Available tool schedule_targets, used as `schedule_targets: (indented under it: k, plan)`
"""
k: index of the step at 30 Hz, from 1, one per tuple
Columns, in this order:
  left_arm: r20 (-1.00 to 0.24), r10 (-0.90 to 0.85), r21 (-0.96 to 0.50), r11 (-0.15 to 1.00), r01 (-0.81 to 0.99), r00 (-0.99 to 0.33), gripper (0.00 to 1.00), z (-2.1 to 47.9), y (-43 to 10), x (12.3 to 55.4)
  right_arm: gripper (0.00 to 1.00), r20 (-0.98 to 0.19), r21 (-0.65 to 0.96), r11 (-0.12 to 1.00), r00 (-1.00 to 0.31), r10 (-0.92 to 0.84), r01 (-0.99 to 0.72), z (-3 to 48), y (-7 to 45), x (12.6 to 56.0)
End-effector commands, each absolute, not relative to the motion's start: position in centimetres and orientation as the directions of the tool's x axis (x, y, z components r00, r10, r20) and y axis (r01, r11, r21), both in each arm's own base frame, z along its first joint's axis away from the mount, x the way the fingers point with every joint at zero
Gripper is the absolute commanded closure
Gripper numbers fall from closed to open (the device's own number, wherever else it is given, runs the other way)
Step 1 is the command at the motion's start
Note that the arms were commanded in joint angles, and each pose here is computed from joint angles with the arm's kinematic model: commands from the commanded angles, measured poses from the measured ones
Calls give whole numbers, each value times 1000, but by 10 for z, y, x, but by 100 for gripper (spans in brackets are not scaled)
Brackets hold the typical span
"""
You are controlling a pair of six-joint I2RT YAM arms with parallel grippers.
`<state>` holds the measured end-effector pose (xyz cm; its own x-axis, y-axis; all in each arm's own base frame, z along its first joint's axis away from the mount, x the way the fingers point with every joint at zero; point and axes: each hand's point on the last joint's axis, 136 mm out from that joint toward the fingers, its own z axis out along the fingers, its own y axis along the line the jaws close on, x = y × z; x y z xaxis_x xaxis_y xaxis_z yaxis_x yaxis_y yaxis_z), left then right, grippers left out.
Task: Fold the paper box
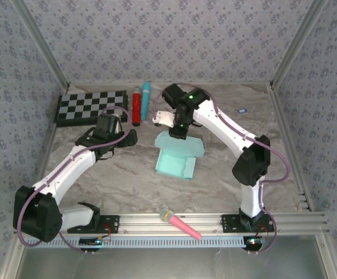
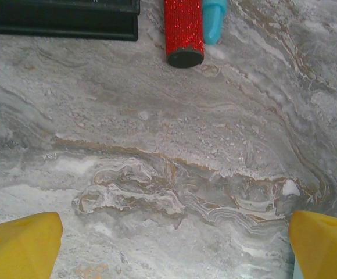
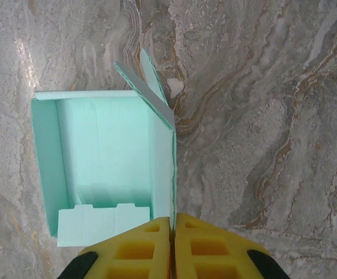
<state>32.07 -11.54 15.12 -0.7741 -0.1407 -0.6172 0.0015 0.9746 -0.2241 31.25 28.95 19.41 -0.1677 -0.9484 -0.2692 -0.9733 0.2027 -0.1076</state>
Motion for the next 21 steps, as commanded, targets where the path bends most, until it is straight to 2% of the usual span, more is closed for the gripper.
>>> schedule_targets:
  k: [1,7,10,13,16,21]
  plan:
    - [-625,-151,-261,965,22,-766,1,155,-120,321,88,-203,-120,127,-101,-974,-985,187,289,312]
    - [-605,-159,-287,957,27,-780,1,146,-125,317,72,-218,-171,115,-76,-973,-979,195,298,321]
    - [-598,-163,-306,951,36,-784,1,144,-127,314,55,-246,-199,127,-76,-966,-972,206,301,323]
    - [-585,-165,-335,941,52,-794,2,141,-133,310,47,-291,-250,191,-114,-950,-949,223,299,331]
    - [-566,-160,-366,928,73,-808,3,136,-141,307,44,-363,-298,284,-167,-917,-911,245,294,341]
    - [-548,-112,-391,910,136,-829,8,130,-163,298,42,-513,-308,523,-325,-795,-794,278,267,354]
